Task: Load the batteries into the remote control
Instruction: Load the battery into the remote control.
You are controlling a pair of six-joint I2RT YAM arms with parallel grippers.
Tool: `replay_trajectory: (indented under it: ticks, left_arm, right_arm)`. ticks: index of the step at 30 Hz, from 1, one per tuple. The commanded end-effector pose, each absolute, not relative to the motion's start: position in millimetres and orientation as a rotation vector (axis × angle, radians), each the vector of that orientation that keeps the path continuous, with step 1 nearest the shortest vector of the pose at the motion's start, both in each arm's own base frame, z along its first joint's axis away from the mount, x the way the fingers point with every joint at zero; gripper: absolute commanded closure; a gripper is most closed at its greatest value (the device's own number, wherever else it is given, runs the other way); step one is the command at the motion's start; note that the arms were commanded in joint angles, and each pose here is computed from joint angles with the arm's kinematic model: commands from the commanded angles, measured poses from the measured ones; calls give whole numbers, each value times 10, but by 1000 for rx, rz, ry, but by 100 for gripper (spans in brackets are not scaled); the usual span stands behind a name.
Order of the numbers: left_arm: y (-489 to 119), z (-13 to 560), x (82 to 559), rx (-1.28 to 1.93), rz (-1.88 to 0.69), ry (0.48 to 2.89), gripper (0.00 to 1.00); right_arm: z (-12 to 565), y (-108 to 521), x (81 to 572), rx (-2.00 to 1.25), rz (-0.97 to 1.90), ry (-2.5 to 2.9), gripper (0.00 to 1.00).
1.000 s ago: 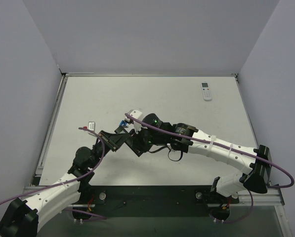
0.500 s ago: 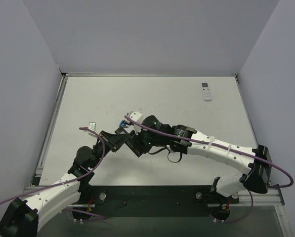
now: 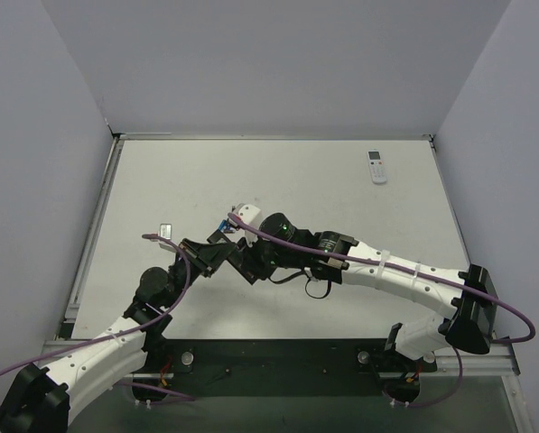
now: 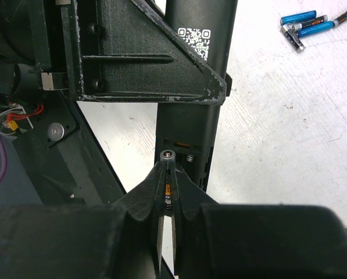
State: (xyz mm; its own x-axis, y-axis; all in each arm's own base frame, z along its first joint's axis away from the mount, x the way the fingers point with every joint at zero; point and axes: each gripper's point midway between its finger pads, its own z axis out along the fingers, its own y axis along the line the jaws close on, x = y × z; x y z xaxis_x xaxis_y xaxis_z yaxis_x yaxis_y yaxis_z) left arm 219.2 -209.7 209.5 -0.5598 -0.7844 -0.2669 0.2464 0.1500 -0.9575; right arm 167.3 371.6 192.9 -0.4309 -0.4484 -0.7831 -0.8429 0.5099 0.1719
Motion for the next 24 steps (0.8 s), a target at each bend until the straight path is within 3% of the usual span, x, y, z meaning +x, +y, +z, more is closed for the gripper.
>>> replay_trajectory:
  ticks: [1, 14, 24]
  left_arm:
    - [-1979, 3056, 2074, -473, -1736, 1235, 100]
    - [-1795, 3401, 2030, -501, -1780, 1054, 100]
    - [-1887, 3465, 1994, -419, -1768, 1083, 100]
  right_arm:
    - [1606, 3581, 1553, -1116, 679, 2145, 99]
    - [1355, 3492, 1528, -1130, 643, 2161, 100]
    - [1242, 3460, 1542, -1134, 608, 2184, 100]
